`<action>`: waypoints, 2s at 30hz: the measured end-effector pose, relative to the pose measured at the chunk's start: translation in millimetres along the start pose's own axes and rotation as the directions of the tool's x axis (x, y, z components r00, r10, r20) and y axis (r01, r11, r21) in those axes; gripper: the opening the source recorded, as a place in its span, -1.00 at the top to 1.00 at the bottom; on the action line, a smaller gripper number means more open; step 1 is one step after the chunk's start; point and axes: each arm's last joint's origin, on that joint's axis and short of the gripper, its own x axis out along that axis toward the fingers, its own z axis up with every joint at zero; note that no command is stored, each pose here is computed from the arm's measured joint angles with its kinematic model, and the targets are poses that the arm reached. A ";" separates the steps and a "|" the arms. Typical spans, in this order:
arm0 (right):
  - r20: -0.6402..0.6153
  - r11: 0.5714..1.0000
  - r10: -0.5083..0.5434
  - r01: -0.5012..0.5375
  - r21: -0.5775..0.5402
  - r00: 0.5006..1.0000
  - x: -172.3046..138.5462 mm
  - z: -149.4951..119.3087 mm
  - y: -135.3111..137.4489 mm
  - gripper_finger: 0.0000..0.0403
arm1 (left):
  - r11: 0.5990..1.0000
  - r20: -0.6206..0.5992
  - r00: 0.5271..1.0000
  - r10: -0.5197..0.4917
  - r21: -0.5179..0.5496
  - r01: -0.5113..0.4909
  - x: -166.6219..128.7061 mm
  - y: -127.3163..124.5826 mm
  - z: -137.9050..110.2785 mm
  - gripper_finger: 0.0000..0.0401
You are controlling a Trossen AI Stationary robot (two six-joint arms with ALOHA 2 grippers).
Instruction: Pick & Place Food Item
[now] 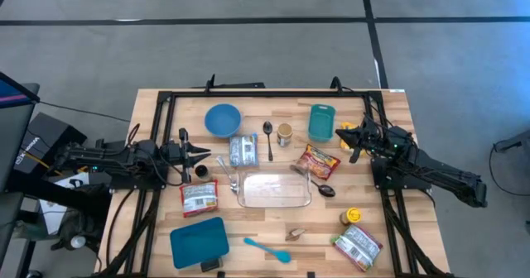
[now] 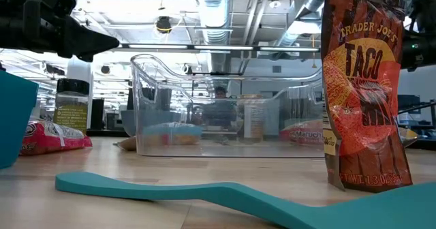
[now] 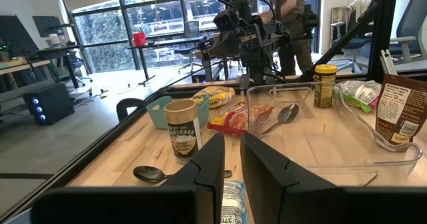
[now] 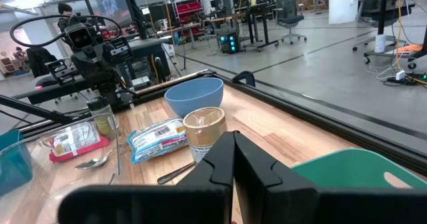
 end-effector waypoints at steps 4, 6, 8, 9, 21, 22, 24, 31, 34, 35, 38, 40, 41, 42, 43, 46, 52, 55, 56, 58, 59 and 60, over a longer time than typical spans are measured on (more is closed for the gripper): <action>0.021 0.999 0.005 -0.006 0.041 1.000 0.2 1.3 0.3 1.00 | 1.000 0.000 1.000 0.000 0.000 0.000 0.0 0.0 0.0 0.78; 0.065 0.987 0.014 -0.024 0.157 0.998 0.1 5.3 1.1 1.00 | 1.000 0.000 1.000 0.000 0.000 0.000 0.0 0.0 -0.1 0.78; 0.109 0.957 0.022 -0.053 0.287 0.994 -0.4 9.8 1.9 1.00 | 1.000 0.001 1.000 0.000 0.000 0.000 0.0 0.0 0.1 0.78; 0.122 0.938 0.025 -0.065 0.339 0.992 -0.5 11.1 2.2 1.00 | 1.000 0.000 1.000 0.000 0.000 0.000 0.0 0.0 0.0 0.78; 0.189 0.812 0.028 -0.132 0.568 0.982 -1.7 17.9 3.2 1.00 | 1.000 0.000 1.000 0.000 0.000 0.000 0.0 0.0 0.0 0.78; 0.187 0.812 0.030 -0.133 0.568 0.982 -1.7 17.7 3.3 1.00 | 1.000 0.000 1.000 0.000 0.000 0.000 0.0 0.0 0.0 0.78; 0.187 0.817 0.032 -0.134 0.561 0.982 -1.7 17.8 3.4 1.00 | 1.000 0.000 1.000 0.000 0.000 0.000 0.0 0.0 -0.1 0.78; 0.202 0.819 0.036 -0.145 0.556 0.979 -2.0 19.2 3.7 1.00 | 1.000 0.000 1.000 0.000 0.000 0.000 0.0 0.0 0.1 0.78; 0.208 0.820 0.038 -0.149 0.552 0.977 -2.9 22.6 4.3 1.00 | 1.000 0.000 1.000 0.000 0.000 0.000 0.0 0.0 0.1 0.78; 0.207 0.827 0.039 -0.148 0.543 0.978 -3.8 25.5 5.0 1.00 | 1.000 0.000 1.000 0.000 0.000 0.000 0.0 0.0 -0.1 0.78; 0.200 0.856 0.038 -0.135 0.500 0.979 -8.7 39.1 7.8 1.00 | 1.000 0.000 1.000 0.000 0.000 0.000 0.0 0.0 -0.1 0.78; 0.177 0.878 0.015 -0.098 0.469 0.984 -13.9 50.3 9.6 1.00 | 1.000 0.000 1.000 0.000 0.000 0.000 0.0 0.0 0.0 0.78; 0.165 0.888 -0.004 -0.072 0.454 0.986 -17.1 56.0 10.3 1.00 | 1.000 0.000 1.000 0.000 0.000 0.000 0.0 0.0 0.0 0.78; 0.146 0.897 -0.033 -0.036 0.441 0.989 -20.7 61.4 10.7 1.00 | 1.000 0.000 1.000 0.000 0.000 0.000 0.0 0.0 0.0 0.78; 0.126 0.903 -0.065 0.005 0.430 0.990 -24.3 66.1 10.9 1.00 | 1.000 -0.001 1.000 0.000 0.000 0.000 0.0 0.0 -0.1 0.78; 0.065 0.905 -0.178 0.137 0.404 0.982 -37.4 79.1 10.9 1.00 | 1.000 0.000 1.000 0.000 0.000 0.000 0.0 0.0 0.0 0.78; -0.081 0.862 -0.356 0.360 0.357 0.931 -62.2 95.0 10.2 1.00 | 1.000 0.000 1.000 0.000 0.000 0.000 0.0 0.0 -0.1 0.78; -0.168 0.827 -0.396 0.430 0.361 0.903 -65.4 95.7 9.8 1.00 | 1.000 0.000 1.000 0.000 0.000 0.000 0.0 0.0 0.0 0.78; -0.199 0.817 -0.403 0.449 0.361 0.893 -64.7 94.6 9.5 1.00 | 1.000 0.000 1.000 0.000 0.000 0.000 0.0 0.0 -0.1 0.78; -0.263 0.798 -0.416 0.488 0.354 0.871 -61.1 91.8 8.8 1.00 | 1.000 0.000 1.000 0.000 0.000 0.000 0.0 0.0 -0.1 0.78; -0.298 0.788 -0.422 0.509 0.347 0.856 -58.8 89.7 8.4 1.00 | 1.000 0.000 1.000 0.000 0.000 0.000 0.0 0.0 -0.1 0.78; -0.335 0.778 -0.429 0.531 0.335 0.839 -56.3 87.5 7.9 1.00 | 1.000 0.000 1.000 0.000 0.000 0.000 0.0 0.0 -0.1 0.78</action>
